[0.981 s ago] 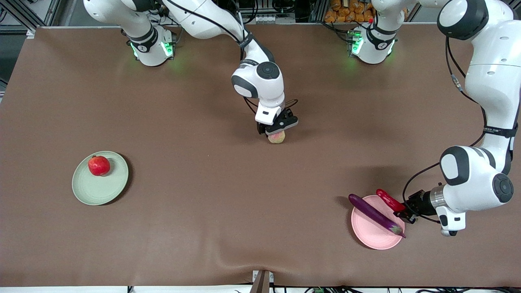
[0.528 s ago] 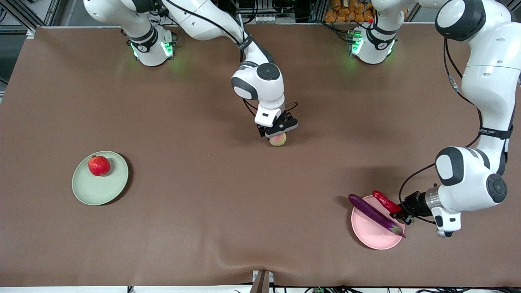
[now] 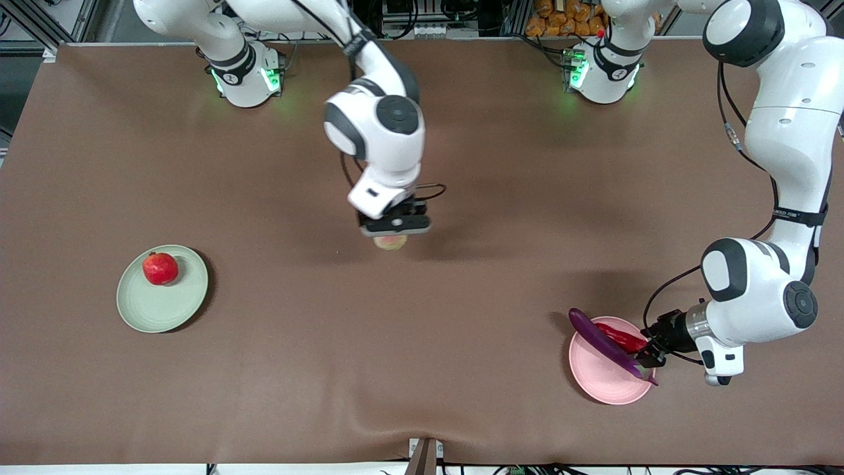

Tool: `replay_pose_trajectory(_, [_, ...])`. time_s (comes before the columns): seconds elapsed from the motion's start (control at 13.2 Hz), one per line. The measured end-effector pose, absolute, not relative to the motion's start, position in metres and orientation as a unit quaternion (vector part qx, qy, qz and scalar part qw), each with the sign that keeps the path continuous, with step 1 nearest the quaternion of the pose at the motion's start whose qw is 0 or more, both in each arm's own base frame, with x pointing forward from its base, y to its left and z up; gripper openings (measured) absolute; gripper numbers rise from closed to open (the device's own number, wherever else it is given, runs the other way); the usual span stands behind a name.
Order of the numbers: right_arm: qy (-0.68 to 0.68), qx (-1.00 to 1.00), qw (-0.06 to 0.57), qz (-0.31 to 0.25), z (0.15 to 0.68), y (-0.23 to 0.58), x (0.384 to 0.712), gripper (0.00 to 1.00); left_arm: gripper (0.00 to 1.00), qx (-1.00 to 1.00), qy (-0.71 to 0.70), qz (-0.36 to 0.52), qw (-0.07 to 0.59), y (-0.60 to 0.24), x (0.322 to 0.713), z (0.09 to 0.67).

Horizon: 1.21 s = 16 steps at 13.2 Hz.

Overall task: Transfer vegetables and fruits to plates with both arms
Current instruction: 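Lower the chili onto the pink plate while the right gripper carries the peach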

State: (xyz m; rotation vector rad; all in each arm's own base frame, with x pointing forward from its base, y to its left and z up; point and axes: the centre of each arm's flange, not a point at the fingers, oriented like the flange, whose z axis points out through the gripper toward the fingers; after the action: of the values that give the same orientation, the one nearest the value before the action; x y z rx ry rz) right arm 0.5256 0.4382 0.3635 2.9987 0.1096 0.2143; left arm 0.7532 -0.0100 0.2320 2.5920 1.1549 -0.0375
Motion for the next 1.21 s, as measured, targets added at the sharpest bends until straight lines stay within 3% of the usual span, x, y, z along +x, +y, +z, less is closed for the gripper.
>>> replay_pose_trajectory(0.15, [0.025,0.995,0.070,0.068,0.380,0.382,0.557,0.76,1.00,0.902,0.403,-0.012,0.152,-0.010,0.754,0.232])
replay_pose_trajectory(0.45, [0.079,0.993,0.082,0.033,0.377,0.240,0.620,0.76,1.00,0.902,0.404,-0.003,0.156,-0.009,0.757,0.238])
replay_pose_trajectory(0.6, [0.096,0.994,0.047,0.006,0.369,0.157,0.643,0.76,1.00,0.901,0.404,0.006,0.160,-0.006,0.762,0.248])
replay_pose_trajectory(0.91, [0.144,0.989,-0.006,-0.037,0.327,0.010,0.656,0.76,1.00,0.912,0.375,0.030,0.162,-0.004,0.766,0.273])
replay_pose_trajectory(1.21, [0.175,0.981,-0.051,-0.073,0.254,-0.065,0.649,0.76,1.00,0.931,0.333,0.050,0.143,-0.003,0.766,0.298])
